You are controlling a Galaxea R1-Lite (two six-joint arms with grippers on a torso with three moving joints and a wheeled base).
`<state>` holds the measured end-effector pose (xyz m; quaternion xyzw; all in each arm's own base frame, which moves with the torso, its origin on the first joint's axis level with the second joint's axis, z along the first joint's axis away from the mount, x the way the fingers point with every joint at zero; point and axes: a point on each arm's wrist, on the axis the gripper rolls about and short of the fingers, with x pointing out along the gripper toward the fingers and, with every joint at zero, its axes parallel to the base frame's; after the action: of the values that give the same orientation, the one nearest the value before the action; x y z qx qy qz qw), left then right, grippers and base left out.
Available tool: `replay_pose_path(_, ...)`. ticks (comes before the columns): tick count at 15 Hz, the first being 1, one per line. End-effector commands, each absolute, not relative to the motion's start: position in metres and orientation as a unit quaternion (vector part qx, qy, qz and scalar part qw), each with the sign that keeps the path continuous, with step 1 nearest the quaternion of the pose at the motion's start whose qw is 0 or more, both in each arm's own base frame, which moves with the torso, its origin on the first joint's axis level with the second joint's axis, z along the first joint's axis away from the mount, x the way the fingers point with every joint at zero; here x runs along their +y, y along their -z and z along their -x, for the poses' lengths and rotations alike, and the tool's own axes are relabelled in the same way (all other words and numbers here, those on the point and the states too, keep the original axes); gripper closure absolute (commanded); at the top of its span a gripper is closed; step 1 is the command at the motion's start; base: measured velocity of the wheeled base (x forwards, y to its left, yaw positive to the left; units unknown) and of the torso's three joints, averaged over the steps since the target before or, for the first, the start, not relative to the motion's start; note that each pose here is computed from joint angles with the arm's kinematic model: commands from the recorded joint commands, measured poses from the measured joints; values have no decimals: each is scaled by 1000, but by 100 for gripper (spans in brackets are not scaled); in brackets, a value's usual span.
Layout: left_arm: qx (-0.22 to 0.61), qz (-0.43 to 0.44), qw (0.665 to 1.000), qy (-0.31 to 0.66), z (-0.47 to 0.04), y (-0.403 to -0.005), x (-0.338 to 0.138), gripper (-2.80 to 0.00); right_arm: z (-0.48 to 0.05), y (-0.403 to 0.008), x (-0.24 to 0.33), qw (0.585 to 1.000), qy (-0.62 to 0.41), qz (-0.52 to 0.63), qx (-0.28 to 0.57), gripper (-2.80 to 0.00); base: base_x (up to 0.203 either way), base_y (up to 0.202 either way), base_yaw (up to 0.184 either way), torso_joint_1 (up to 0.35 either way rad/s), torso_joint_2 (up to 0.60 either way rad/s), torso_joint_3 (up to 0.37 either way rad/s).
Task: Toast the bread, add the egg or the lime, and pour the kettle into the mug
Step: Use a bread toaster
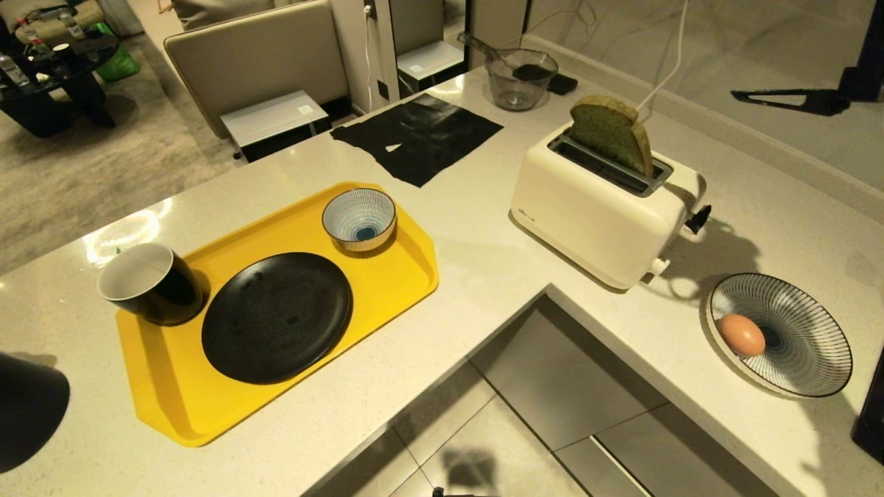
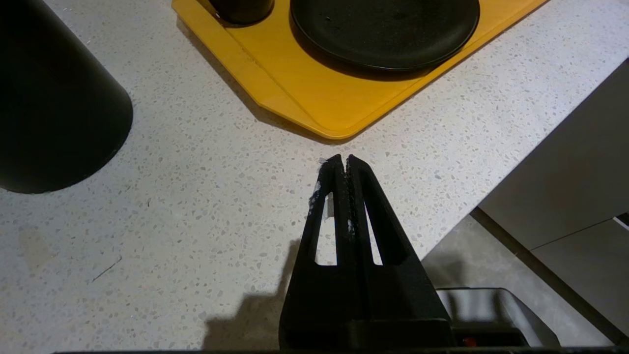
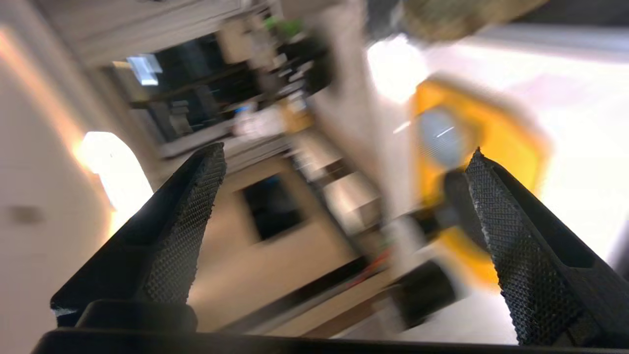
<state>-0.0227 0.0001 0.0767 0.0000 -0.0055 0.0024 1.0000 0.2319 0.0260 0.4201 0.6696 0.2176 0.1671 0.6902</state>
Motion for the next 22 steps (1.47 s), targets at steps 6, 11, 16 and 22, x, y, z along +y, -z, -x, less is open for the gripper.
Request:
replay_pose_path(6,-5,0,1000,-4,23,-77,0,0,-208,-377,16,929,-16,-310,202,-280,0,0,0,0,0,0)
replay_pose_path(11,-5,0,1000,-4,23,-77,0,0,-222,-363,16,948,15,-228,221,-280,0,0,0,0,0,0)
replay_pose_path(16,-5,0,1000,-3,23,-77,0,0,-232,-354,15,945,32,-224,236,0,0,0,0,0,0,0)
replay_pose_path(22,-5,0,1000,-3,23,-77,0,0,-229,-341,16,940,31,-221,257,0,0,0,0,0,0,0)
